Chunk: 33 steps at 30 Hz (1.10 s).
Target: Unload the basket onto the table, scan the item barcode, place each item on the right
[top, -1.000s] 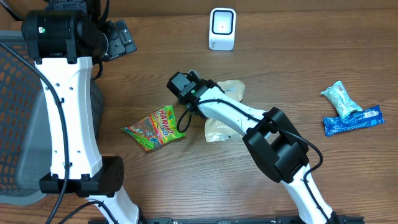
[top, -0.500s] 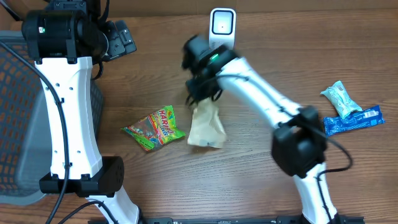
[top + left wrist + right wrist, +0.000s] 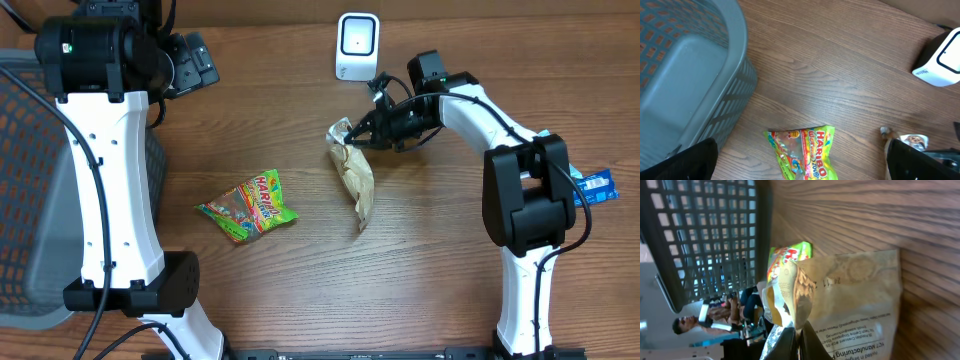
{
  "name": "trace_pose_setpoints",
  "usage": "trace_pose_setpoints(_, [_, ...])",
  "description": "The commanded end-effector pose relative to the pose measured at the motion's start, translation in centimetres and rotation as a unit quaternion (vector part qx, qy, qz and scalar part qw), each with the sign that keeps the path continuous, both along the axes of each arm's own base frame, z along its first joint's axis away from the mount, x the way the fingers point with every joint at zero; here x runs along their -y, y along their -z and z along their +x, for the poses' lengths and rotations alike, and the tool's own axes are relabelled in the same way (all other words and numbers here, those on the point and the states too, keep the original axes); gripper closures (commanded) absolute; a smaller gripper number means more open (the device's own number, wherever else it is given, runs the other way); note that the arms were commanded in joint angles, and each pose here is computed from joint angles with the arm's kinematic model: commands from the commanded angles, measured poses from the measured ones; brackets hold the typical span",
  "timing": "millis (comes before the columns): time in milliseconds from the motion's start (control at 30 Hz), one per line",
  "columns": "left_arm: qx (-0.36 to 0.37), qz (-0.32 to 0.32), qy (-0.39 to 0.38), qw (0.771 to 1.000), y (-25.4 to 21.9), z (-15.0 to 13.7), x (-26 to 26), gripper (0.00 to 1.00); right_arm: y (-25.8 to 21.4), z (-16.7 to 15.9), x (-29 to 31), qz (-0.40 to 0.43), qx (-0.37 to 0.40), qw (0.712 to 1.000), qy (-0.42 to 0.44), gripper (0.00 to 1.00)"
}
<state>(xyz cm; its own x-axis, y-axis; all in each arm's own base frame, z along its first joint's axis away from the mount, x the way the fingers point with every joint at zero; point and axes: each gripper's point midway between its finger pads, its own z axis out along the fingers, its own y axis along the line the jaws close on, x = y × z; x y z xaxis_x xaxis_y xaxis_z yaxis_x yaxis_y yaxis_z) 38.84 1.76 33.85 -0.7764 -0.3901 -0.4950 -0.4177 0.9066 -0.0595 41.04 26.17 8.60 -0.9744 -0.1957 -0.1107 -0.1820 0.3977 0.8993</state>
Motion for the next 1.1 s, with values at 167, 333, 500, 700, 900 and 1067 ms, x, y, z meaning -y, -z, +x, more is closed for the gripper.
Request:
trace_pose_setpoints(167, [0.012,0.004,-0.006,1.0,-0.8,-0.3,-0.2,0.0,3.9,4.9,8.4,-0.18,0.022,0.976,0.119,0.92])
trace_pose_setpoints(333, [0.012,0.004,-0.006,1.0,-0.8,-0.3,-0.2,0.0,2.8,6.5,12.3,-0.279,0.047,0.947,0.153,0.39])
trace_pose_setpoints(500, [0.012,0.004,-0.006,1.0,-0.8,-0.3,-0.2,0.0,-3.8,6.1,11.2,-0.24,0.07,0.958,0.14,0.14])
trace_pose_setpoints(700, [0.012,0.004,-0.006,1.0,-0.8,-0.3,-0.2,0.0,-5.4,3.8,10.2,-0.208,0.044,0.971,0.111,0.0])
trace_pose_setpoints(900, [0.012,0.004,-0.006,1.0,-0.8,-0.3,-0.2,0.0,0.4,-0.7,11.2,-0.244,-0.031,0.966,0.076,0.0])
trace_pose_setpoints(1067, [0.012,0.004,-0.006,1.0,-0.8,-0.3,-0.2,0.0,3.4,-1.9,10.2,-0.206,-0.045,0.975,0.074,0.07])
